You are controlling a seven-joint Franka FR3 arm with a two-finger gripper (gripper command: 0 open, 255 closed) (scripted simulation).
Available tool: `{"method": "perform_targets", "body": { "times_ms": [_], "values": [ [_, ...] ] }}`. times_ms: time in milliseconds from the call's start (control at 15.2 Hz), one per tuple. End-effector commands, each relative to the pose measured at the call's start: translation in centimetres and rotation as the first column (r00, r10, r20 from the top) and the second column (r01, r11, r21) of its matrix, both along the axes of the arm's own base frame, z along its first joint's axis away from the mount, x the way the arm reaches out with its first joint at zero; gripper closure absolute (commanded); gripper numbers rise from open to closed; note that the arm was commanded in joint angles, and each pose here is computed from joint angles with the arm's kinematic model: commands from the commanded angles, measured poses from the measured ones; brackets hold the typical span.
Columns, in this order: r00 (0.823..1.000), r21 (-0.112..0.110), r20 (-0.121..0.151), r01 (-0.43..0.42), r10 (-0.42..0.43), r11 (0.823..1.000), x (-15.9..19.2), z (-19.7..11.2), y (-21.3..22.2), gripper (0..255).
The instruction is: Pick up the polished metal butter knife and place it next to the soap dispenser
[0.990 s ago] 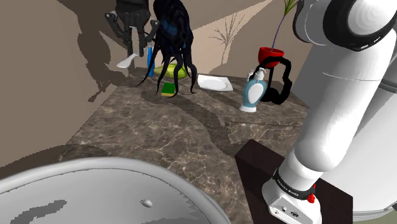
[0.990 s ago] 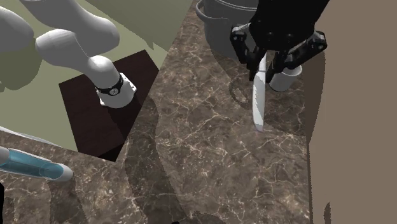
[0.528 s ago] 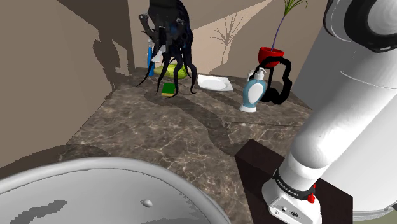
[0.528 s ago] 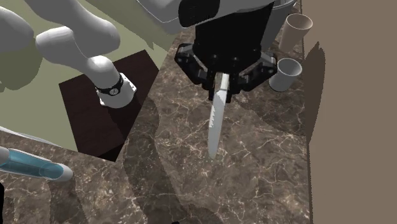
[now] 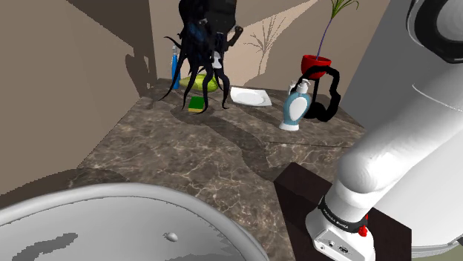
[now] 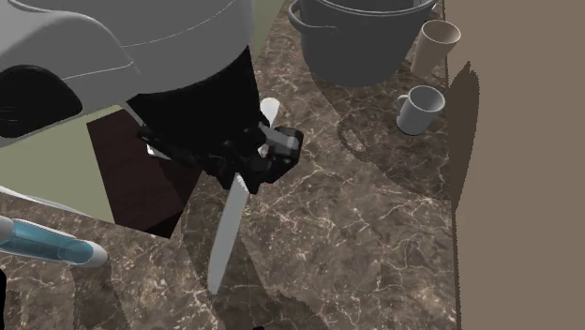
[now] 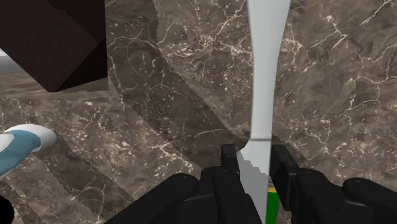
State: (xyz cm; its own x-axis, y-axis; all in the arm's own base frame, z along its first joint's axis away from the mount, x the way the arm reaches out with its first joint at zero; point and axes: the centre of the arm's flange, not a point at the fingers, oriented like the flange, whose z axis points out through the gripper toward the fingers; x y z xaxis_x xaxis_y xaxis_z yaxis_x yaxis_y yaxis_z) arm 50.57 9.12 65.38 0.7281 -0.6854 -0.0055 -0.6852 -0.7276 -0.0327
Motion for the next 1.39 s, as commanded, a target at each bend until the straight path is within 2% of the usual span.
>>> {"method": "perform_targets", "body": {
  "times_ms": [0, 1320],
  "values": [
    [1.0, 0.001, 0.0, -0.002, 0.002, 1.0, -0.2, 0.1, -2.4, 255],
    [1.0, 0.001, 0.0, -0.002, 0.002, 1.0, -1.2, 0.1, -28.8, 255]
  ]
}}
